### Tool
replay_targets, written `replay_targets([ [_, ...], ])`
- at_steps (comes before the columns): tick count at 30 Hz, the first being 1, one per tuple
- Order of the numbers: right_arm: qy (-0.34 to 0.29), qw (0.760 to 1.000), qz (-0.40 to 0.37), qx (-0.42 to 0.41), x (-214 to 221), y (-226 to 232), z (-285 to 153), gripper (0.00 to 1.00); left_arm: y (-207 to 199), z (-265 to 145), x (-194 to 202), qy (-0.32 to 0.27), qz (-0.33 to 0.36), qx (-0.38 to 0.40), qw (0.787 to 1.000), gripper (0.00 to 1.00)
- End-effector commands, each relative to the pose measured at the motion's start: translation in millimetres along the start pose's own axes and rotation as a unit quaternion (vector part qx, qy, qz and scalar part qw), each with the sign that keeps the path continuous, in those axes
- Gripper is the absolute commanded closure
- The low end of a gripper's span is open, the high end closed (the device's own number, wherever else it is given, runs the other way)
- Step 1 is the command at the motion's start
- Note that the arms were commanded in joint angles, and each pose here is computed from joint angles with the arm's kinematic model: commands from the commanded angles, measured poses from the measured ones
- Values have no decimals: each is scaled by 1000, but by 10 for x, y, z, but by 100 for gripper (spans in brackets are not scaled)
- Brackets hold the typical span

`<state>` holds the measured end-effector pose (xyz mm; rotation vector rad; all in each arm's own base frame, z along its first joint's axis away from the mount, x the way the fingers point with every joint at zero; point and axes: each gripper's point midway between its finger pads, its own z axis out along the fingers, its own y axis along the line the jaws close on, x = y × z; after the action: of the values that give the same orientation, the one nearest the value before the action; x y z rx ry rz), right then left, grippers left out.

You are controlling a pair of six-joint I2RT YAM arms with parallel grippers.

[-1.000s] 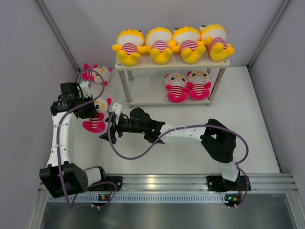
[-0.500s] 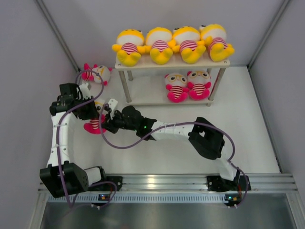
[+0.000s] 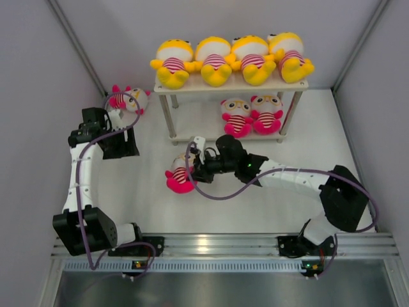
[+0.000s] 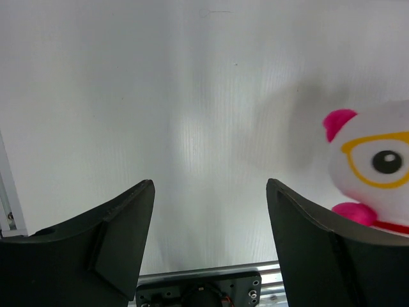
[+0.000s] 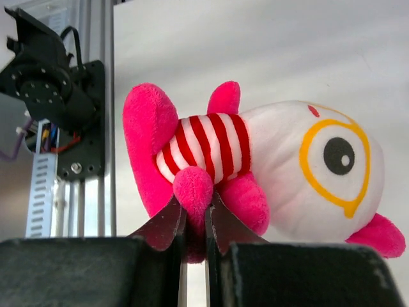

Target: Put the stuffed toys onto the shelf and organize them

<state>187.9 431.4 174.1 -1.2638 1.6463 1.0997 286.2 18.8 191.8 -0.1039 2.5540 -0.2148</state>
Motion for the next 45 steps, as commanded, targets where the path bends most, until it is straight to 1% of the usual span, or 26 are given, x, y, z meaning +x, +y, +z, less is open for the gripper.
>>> replay_targets([
  [1, 6, 999, -36, -20, -62, -69, -391, 100, -9, -43, -187, -21, 7, 6, 1000, 23],
  [2, 5, 999, -51, -5, -86, -225, -474, 100, -12, -42, -191, -20, 6, 7, 1000, 23],
  [4, -1, 997, -71, 2, -229, -350, -570, 100, -13, -31, -197, -19, 7, 8, 1000, 23],
  [5, 0, 996, -85, 16, -260, -499, -642, 100, -11, -38, -206, -21, 8, 8, 1000, 23],
  [6, -14, 994, -102, 23, -424, -575, -679, 100, -4, -38, -206, -21, 10, 6, 1000, 23],
  [7, -20, 992, -117, 39, -486, -739, -718, 100, 1, -43, -203, -22, 11, 4, 1000, 23],
  [8, -25, 990, -126, 48, -551, -823, -736, 100, 7, -44, -199, -22, 14, 3, 1000, 23],
  [9, -39, 988, -140, 54, -709, -897, -751, 100, 12, -46, -196, -22, 14, 2, 1000, 23],
  [10, -35, 988, -139, 60, -685, -1037, -734, 100, 10, -47, -191, -22, 14, 2, 1000, 23],
  [11, -40, 987, -143, 56, -775, -1123, -673, 100, 9, -51, -192, -22, 15, 2, 1000, 23],
  [12, -49, 986, -150, 58, -899, -1141, -711, 100, 10, -51, -192, -22, 16, 2, 1000, 23],
  [14, -33, 988, -141, 54, -821, -1283, -604, 100, 13, -51, -192, -22, 16, 1, 1000, 23],
  [17, -28, 987, -144, 60, -835, -1457, -489, 100, 27, -47, -195, -22, 15, 0, 1000, 23],
  [18, -28, 986, -146, 76, -849, -1558, -482, 100, 23, -51, -197, -22, 16, 0, 1000, 23],
  [19, -22, 985, -141, 92, -775, -1678, -466, 96, 27, -59, -203, -23, 16, 0, 1000, 23],
  [20, -20, 983, -142, 113, -756, -1766, -474, 94, 29, -60, -199, -23, 16, -1, 1000, 23],
  [21, -17, 977, -147, 152, -716, -1925, -497, 94, 26, -64, -200, -24, 17, 0, 1000, 23],
  [22, -18, 974, -153, 169, -701, -1984, -518, 90, 26, -62, -192, -23, 17, 0, 1000, 23],
  [24, -28, 967, -160, 198, -657, -2086, -544, 87, 22, -58, -191, -23, 17, 1, 1000, 23],
  [25, -30, 965, -158, 206, -646, -2113, -554, 84, 14, -58, -191, -23, 17, 4, 1000, 23],
  [29, -30, 961, -147, 231, -580, -2271, -555, 83, -12, -52, -203, -24, 15, 12, 1000, 23],
  [35, -15, 962, -113, 250, -298, -2514, -607, 75, -13, -100, -207, -31, 22, 9, 999, 23],
  [40, -2, 959, -97, 265, -172, -2624, -677, 58, -10, -67, -179, -24, 23, 11, 999, 23],
  [44, 1, 953, -91, 291, -128, -2625, -793, 56, -5, -61, -181, -23, 25, 10, 999, 23],
  [45, -9, 946, -96, 310, -212, -2645, -863, 56, 6, -57, -180, -23, 25, 8, 999, 23],
])
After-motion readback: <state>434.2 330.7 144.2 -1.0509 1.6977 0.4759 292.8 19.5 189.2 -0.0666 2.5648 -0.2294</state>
